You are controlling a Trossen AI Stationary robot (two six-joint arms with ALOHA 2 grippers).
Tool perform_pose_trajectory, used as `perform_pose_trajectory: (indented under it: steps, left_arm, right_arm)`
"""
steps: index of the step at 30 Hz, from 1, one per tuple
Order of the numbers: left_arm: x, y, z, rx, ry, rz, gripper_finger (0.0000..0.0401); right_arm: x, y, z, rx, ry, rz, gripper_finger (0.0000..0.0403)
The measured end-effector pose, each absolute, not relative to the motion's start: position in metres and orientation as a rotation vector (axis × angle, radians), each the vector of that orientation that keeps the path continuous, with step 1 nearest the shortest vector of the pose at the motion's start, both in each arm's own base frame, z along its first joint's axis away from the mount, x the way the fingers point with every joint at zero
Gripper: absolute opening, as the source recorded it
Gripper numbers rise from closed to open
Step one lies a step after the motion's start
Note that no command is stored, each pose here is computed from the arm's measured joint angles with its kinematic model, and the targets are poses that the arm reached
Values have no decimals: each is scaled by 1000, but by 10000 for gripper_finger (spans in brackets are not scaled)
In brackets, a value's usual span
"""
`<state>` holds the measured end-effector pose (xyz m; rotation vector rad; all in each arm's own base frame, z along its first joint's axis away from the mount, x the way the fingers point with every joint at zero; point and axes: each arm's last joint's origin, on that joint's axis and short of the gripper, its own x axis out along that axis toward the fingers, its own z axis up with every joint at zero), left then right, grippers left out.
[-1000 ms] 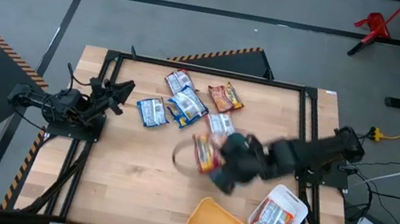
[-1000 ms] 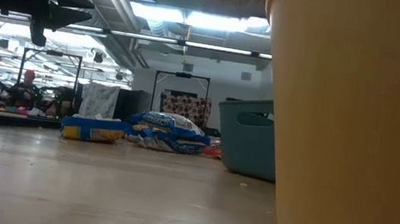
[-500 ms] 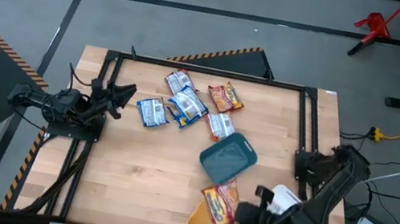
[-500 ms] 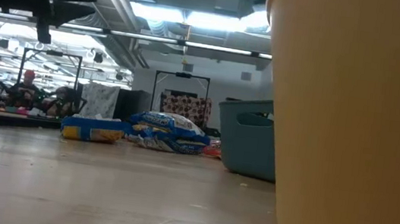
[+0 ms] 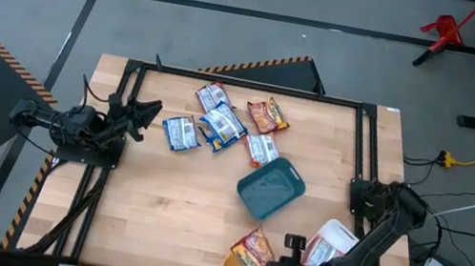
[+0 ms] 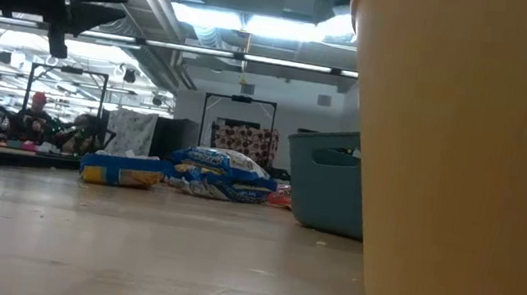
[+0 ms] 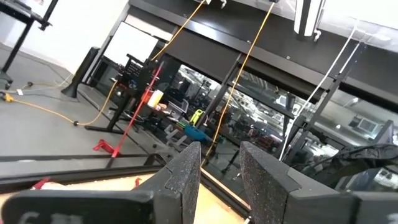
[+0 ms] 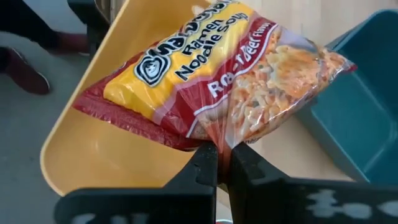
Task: Sort Maruchan noodles
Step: Put the top red noodle pack into the yellow bin
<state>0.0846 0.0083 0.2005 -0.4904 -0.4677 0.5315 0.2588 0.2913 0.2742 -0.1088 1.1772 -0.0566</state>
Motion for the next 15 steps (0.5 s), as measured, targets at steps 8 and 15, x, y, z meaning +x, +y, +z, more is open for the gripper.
perform_pose_trajectory:
  steps: [8,15]
  left_arm:
    - [85,8,199,-486,-448,535,108]
    - [85,8,198,-482,-446,536,108]
  right_arm:
    - [250,302,270,-122,1200,-17,0]
    - [246,305,270,-155,1194,4,0]
